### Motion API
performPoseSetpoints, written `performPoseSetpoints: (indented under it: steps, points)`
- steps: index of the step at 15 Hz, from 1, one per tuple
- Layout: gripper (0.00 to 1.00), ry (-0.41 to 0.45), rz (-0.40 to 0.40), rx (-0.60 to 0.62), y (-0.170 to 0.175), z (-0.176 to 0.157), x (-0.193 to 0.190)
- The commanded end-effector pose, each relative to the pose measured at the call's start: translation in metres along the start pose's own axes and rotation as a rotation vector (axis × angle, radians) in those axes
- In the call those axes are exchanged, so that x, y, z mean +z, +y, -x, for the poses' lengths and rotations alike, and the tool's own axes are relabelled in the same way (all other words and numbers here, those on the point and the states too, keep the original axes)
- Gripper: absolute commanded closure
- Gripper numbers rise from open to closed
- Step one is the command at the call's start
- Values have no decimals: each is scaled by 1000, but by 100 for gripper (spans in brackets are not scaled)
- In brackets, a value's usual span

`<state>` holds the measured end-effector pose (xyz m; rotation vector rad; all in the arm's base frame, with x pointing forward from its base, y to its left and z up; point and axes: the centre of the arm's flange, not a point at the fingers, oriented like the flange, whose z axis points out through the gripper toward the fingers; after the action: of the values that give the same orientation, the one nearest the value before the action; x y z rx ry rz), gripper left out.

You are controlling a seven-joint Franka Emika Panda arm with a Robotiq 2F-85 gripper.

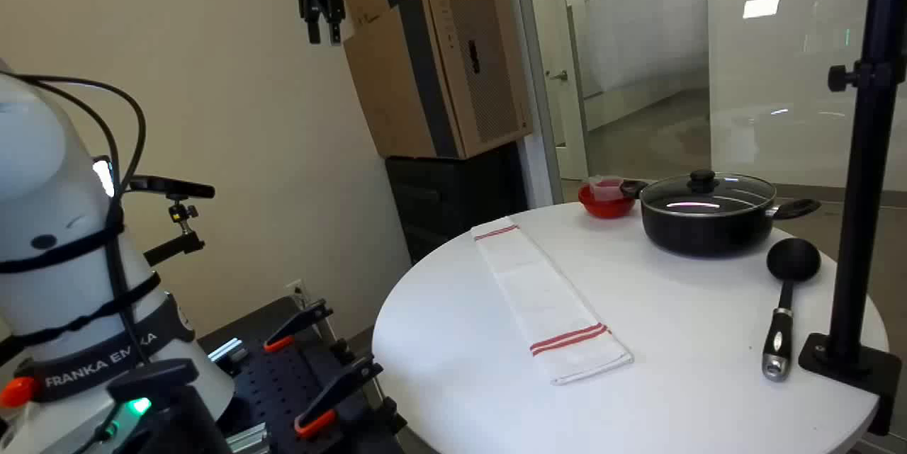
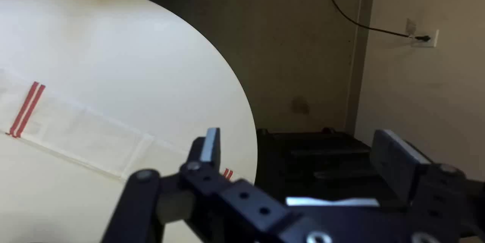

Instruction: Fold the white towel

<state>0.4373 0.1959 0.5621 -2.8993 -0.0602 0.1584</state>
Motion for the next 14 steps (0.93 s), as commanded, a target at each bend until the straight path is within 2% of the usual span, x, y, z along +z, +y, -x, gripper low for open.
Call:
performPoseSetpoints:
  steps: [1,10,12,14]
  points:
    - [0,0,0,0,0,0,0]
    - [0,1,0,0,0,0,0]
    - [0,36,8,-15,1,0,0]
    - [0,93,11,19,11,-7,-1]
